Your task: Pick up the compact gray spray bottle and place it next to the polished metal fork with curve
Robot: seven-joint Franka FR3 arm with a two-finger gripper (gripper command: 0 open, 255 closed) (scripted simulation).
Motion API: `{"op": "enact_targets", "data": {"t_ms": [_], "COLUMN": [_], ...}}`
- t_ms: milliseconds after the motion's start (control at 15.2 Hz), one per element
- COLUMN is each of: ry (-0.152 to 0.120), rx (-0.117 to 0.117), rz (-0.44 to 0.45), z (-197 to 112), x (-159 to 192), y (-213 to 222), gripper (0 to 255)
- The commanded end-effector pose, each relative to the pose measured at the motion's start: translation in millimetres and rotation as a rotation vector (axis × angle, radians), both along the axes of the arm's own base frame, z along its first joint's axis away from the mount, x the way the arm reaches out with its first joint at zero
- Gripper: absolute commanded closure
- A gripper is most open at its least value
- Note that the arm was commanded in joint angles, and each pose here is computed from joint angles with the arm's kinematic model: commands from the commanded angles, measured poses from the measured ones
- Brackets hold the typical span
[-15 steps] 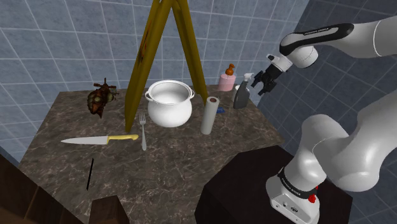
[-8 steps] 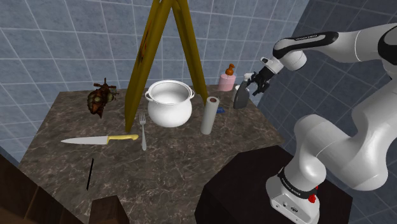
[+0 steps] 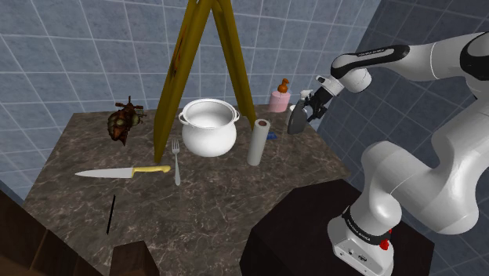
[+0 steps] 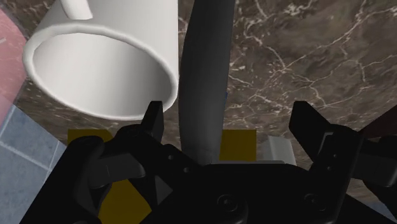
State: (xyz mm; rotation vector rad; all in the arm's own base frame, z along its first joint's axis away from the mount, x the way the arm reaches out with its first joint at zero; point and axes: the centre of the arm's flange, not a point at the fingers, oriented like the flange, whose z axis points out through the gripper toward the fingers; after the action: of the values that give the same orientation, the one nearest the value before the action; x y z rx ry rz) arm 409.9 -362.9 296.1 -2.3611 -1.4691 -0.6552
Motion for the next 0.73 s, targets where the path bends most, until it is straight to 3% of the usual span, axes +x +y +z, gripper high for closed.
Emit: {"op": "enact_targets", "data": {"t_ms": [0,198,264,660], "ry": [0.000,0.000,0.000,0.000], "rx": [0.000,0.000,0.000,0.000], "rz": [0.000,0.000,0.000,0.000], "z": [-0.3,-0.3,-0.3,0.3], "x": [0.1,0.1,0.1,-0.3], "y": [0.2,0.2,0.2,-0.8], "gripper": [0,0,255,255]}}
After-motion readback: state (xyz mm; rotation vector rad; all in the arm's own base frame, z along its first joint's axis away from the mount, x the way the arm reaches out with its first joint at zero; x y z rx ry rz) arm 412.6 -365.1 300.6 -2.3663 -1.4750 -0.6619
